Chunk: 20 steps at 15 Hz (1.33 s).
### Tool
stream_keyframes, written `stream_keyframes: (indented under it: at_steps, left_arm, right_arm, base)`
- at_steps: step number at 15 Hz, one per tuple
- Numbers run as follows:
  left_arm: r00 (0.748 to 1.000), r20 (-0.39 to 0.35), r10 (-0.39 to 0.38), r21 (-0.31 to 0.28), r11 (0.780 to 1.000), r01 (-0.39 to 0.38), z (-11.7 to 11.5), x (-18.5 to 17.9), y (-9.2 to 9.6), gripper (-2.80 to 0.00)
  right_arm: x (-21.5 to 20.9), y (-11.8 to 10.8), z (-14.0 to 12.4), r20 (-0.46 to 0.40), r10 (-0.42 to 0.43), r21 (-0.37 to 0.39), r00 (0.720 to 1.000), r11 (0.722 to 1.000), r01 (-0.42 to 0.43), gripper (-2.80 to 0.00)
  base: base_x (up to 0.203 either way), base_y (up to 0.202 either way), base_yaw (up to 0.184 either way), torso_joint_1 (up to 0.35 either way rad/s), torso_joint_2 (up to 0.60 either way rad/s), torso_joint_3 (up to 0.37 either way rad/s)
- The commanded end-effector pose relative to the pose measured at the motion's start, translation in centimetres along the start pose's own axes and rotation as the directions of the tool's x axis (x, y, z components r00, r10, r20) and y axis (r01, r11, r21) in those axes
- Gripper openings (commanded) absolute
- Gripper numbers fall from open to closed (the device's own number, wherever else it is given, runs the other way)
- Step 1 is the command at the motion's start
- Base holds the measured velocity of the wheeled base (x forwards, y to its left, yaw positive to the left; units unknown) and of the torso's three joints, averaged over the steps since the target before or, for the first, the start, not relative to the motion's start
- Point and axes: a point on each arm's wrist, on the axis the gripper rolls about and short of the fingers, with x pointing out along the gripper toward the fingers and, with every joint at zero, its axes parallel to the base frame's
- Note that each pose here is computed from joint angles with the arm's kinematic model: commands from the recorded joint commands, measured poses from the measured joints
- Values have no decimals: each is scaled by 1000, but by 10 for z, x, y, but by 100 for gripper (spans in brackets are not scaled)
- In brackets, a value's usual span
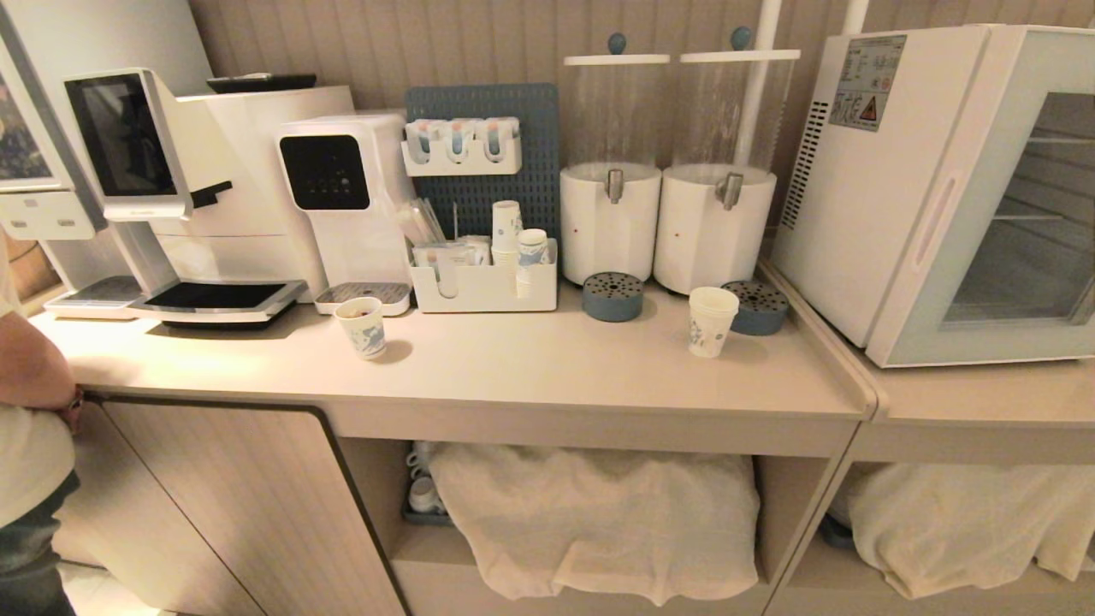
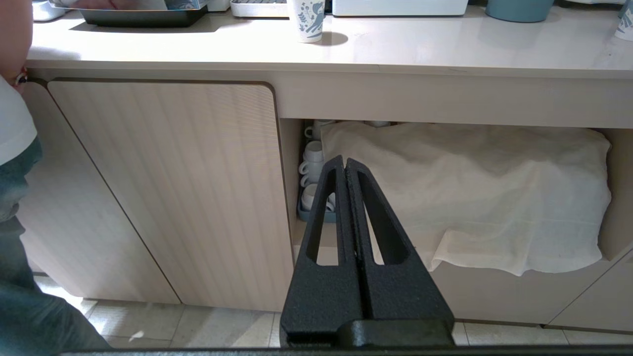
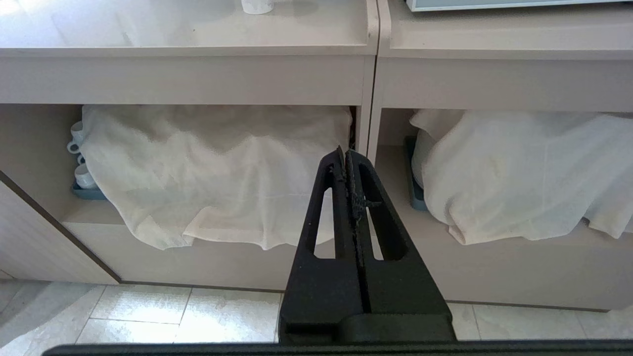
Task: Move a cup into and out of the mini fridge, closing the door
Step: Open the freezer door
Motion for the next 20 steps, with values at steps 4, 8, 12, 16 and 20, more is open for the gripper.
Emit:
stream_keyframes:
  at_steps: [4, 8, 12, 16, 20]
  left_arm:
    - [1000, 2, 0, 0, 1000, 0, 0, 0, 0, -280]
    - [1000, 2, 0, 0, 1000, 0, 0, 0, 0, -280]
    - [1000, 3, 0, 0, 1000, 0, 0, 0, 0, -280]
    - [1000, 2, 0, 0, 1000, 0, 0, 0, 0, -280]
    - [1000, 3, 0, 3, 1000, 0, 0, 0, 0, -280]
  right_arm:
    - [0, 0, 0, -3, 0, -1, 1000, 1000, 0, -280]
    - [0, 0, 0, -3, 0, -1, 1000, 1000, 0, -280]
    - [1, 0, -1, -3, 5, -11, 1000, 1000, -5, -280]
    - [1, 0, -1, -3, -2, 1, 1000, 1000, 2, -280]
    - [1, 0, -1, -3, -2, -1, 1000, 1000, 2, -280]
  base:
    - [0, 0, 0, 0, 0, 0]
    - [0, 0, 0, 0, 0, 0]
    - [0, 0, 0, 0, 0, 0]
    - [0, 0, 0, 0, 0, 0]
    - [0, 0, 0, 0, 0, 0]
